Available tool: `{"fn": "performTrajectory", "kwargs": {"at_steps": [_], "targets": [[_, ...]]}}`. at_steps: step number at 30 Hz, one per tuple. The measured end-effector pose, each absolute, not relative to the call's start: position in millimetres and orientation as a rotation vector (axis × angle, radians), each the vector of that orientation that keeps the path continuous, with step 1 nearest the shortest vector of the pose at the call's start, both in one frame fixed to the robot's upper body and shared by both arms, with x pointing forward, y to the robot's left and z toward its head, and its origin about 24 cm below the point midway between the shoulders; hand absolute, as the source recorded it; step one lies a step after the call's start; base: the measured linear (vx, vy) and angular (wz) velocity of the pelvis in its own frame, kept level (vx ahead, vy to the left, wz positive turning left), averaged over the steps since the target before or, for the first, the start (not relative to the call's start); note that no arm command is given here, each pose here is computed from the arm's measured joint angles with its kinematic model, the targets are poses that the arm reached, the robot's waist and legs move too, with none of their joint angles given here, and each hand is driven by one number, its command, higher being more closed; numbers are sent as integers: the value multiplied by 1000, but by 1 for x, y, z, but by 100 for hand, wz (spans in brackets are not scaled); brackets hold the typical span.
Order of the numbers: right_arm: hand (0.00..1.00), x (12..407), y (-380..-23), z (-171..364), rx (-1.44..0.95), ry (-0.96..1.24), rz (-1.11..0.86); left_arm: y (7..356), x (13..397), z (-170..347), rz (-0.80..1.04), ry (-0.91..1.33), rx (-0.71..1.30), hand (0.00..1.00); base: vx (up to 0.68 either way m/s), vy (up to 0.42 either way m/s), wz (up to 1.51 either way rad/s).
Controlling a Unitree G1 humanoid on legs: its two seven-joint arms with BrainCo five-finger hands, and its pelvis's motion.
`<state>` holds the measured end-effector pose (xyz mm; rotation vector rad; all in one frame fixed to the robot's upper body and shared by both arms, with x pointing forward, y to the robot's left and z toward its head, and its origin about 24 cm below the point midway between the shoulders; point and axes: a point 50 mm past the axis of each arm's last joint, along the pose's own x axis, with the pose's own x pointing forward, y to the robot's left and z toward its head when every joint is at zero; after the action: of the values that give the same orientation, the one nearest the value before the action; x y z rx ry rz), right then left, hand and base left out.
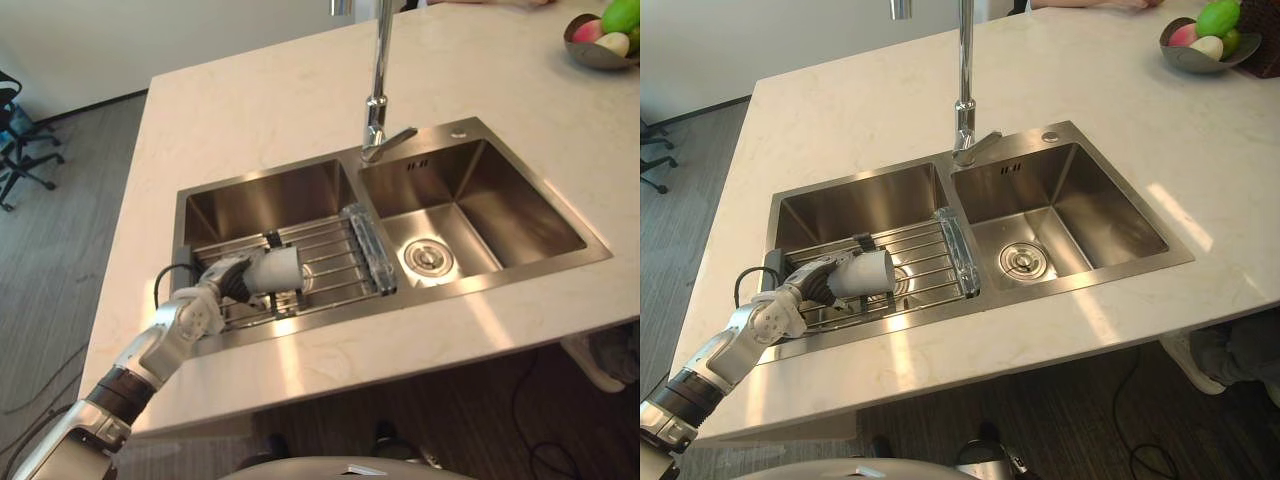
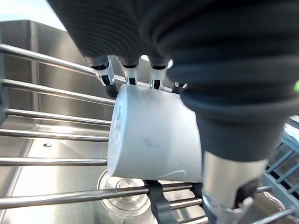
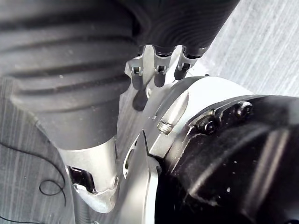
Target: Walk over to the sink, pick up the cup, carry it to the dishwasher, place the cup inside the dishwasher, then close the dishwasher door
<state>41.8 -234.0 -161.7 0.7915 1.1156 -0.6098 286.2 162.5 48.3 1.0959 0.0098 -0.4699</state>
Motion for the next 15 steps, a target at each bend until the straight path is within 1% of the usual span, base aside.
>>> {"fn": "performTrajectory", "kwargs": {"at_steps": [9,15], "targets": [[0,42,-235,-161,789,1109,-611,155,287,47,-510,3,1135,0,-2,0,-4],[0,46,-236,-159,803,1082,-610,150,288,40,-535,38,1133,0,-1,-1,-6]]}}
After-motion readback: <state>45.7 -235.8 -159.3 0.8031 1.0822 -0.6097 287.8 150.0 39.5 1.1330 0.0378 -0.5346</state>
